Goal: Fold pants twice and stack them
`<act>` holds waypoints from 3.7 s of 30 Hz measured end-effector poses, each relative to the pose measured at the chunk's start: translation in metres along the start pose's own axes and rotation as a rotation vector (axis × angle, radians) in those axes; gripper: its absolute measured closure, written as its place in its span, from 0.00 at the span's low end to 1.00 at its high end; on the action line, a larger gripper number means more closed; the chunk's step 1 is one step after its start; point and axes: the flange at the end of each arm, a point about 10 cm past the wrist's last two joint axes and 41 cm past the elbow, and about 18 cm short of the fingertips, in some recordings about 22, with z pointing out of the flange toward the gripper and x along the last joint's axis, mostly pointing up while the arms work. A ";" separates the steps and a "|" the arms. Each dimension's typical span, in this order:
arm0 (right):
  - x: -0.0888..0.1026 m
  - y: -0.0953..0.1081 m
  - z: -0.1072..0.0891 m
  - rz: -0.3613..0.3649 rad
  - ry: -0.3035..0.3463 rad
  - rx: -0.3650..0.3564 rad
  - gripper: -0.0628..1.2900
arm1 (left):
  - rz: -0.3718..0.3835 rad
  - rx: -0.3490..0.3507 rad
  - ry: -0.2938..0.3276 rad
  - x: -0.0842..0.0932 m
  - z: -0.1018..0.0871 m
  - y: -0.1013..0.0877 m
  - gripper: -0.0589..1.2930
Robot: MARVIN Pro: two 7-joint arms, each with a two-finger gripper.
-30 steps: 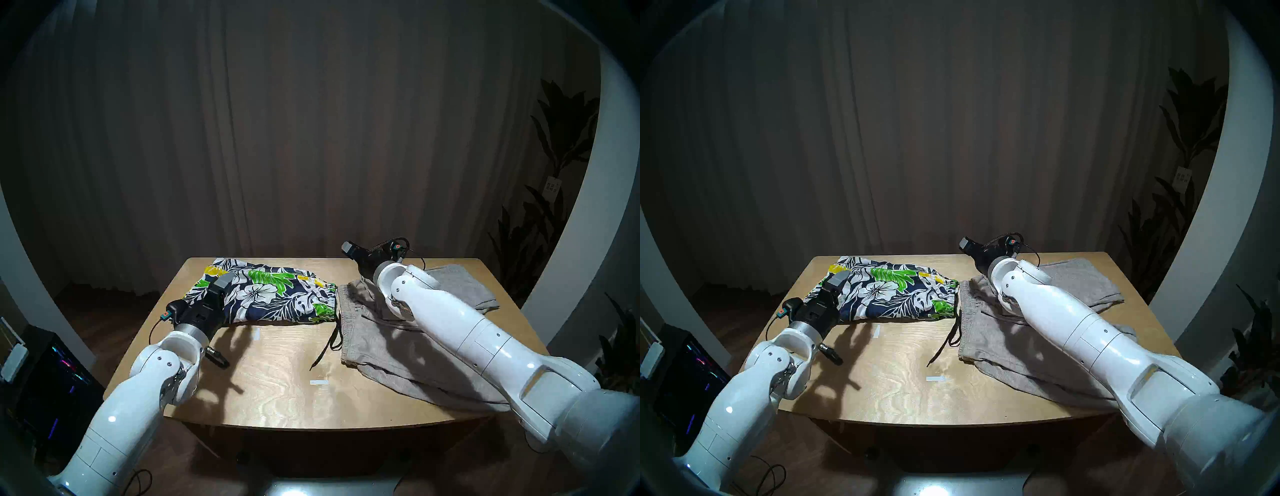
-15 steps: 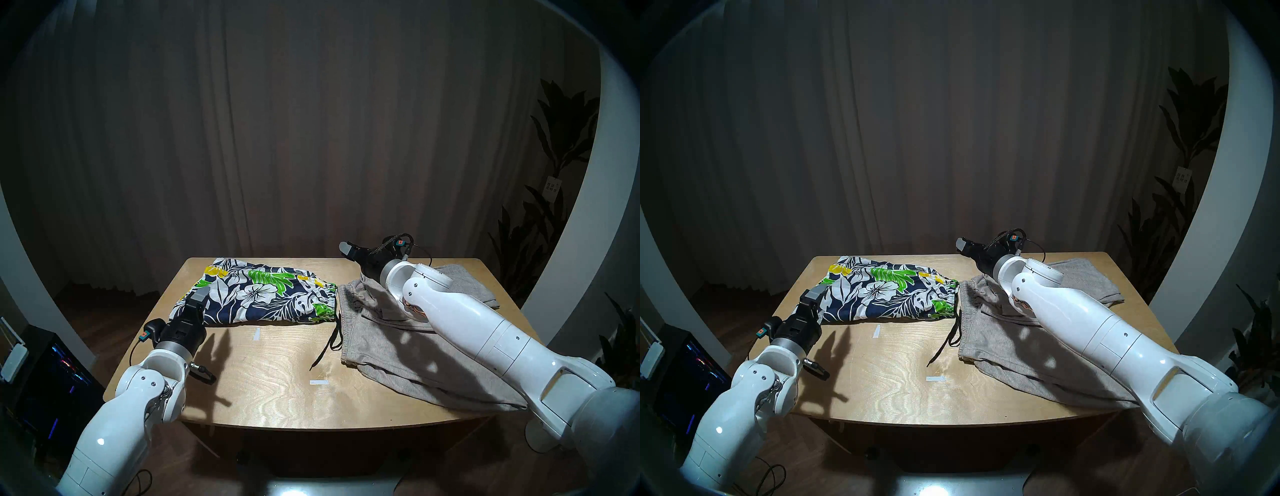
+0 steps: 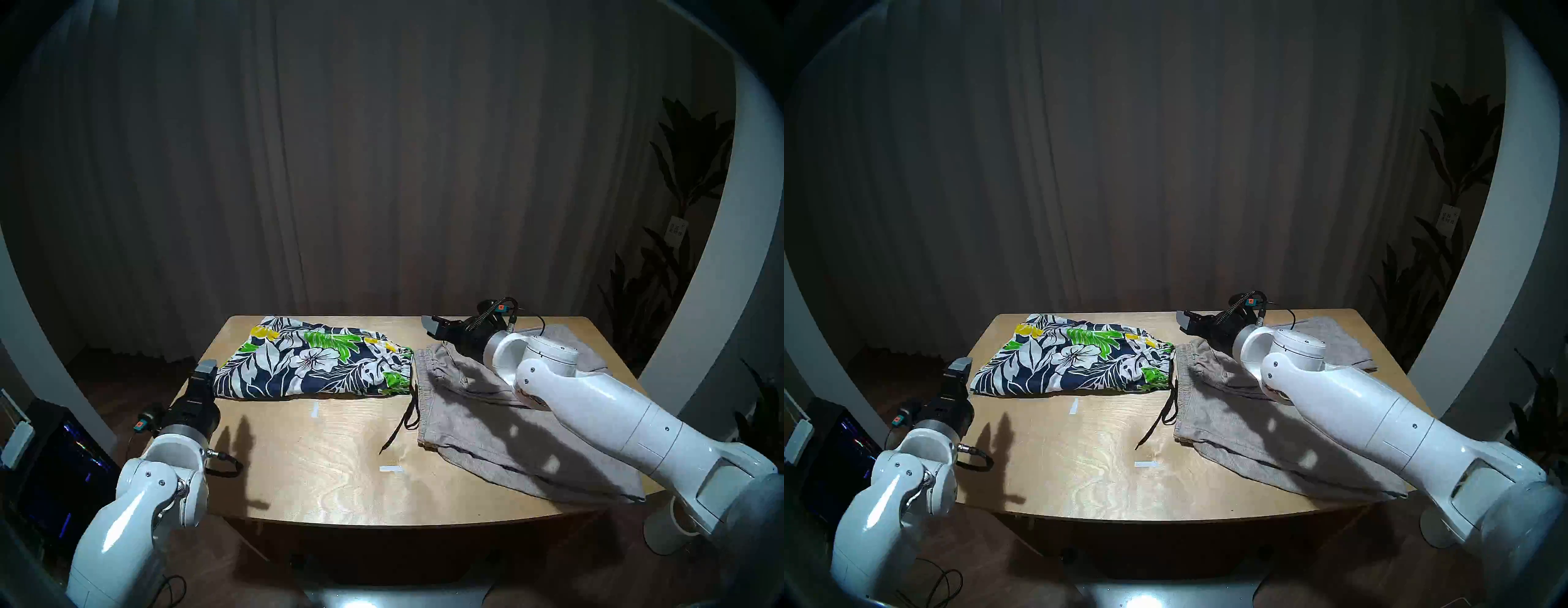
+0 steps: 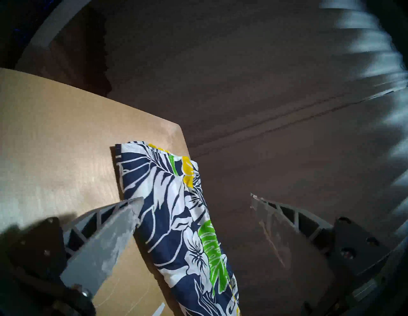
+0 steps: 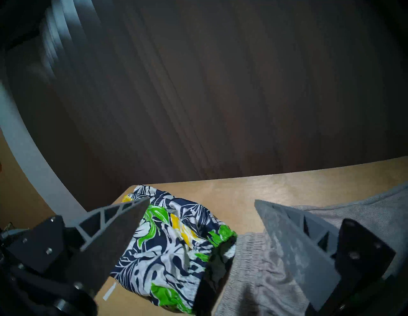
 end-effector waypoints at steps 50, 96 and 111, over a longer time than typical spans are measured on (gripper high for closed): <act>0.015 -0.005 -0.022 -0.071 0.069 -0.025 0.03 | 0.066 0.149 -0.155 0.003 0.069 -0.052 0.04; 0.030 -0.013 -0.024 -0.075 0.133 -0.051 0.03 | 0.151 0.105 -0.229 0.004 0.165 -0.027 0.09; 0.033 -0.013 -0.030 -0.086 0.149 -0.070 0.03 | 0.181 0.129 -0.244 0.000 0.181 -0.035 0.42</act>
